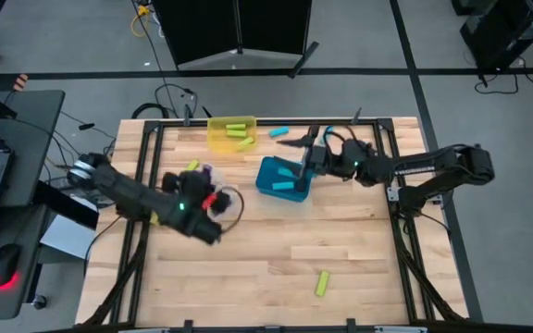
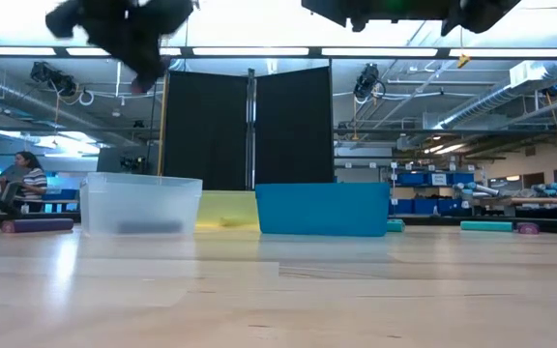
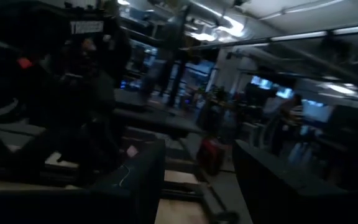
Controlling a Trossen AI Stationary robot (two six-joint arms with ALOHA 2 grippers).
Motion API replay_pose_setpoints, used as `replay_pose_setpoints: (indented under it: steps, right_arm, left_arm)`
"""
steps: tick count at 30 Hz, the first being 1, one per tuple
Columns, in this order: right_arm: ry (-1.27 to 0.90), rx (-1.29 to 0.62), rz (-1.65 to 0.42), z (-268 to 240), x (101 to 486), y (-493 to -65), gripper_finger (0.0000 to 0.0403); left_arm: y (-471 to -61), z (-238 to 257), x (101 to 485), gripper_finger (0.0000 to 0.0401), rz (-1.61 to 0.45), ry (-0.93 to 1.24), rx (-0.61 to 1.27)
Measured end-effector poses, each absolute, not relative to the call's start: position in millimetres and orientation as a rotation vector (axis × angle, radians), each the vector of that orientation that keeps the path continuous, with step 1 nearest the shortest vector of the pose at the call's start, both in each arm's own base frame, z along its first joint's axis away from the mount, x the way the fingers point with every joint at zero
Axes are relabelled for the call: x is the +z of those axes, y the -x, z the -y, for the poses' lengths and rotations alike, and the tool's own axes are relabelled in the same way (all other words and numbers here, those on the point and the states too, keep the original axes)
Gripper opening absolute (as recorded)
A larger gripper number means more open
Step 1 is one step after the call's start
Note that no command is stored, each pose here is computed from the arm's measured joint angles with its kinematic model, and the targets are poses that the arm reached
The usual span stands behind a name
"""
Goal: Sort blocks
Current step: Put the violet block into the transparent bin, then put the green block into the yellow bin
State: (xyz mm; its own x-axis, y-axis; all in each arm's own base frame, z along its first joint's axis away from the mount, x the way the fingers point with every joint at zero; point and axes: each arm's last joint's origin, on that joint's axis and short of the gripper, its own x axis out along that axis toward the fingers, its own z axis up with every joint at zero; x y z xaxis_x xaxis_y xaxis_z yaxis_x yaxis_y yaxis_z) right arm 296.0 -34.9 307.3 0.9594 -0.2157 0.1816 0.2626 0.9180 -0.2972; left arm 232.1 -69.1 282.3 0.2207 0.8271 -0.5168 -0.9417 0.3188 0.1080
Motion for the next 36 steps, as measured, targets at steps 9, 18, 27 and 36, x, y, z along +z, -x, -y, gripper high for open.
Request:
replay_pose_setpoints:
  steps: [9,18,27,36]
  right_arm:
    - [0.368,-0.351,0.125,66.2,311.8,-285.8,0.0199]
    - [0.313,-0.365,0.053,74.8,304.8,-284.4,0.0199]
    - [0.214,-0.348,-0.012,69.1,312.7,-266.9,0.0199]
    - [-0.113,-0.222,-0.335,39.8,302.8,-227.2,0.0199]
  left_arm:
    - [-228.7,8.9,243.6,0.0106,-0.752,0.398,1.132]
    - [-225.3,-17.9,224.9,0.0157,-0.881,0.37,1.104]
    - [-237.5,-24.5,227.5,0.024,-0.874,0.352,0.967]
    - [-263.6,-30.1,258.2,0.0236,-0.656,0.152,0.894]
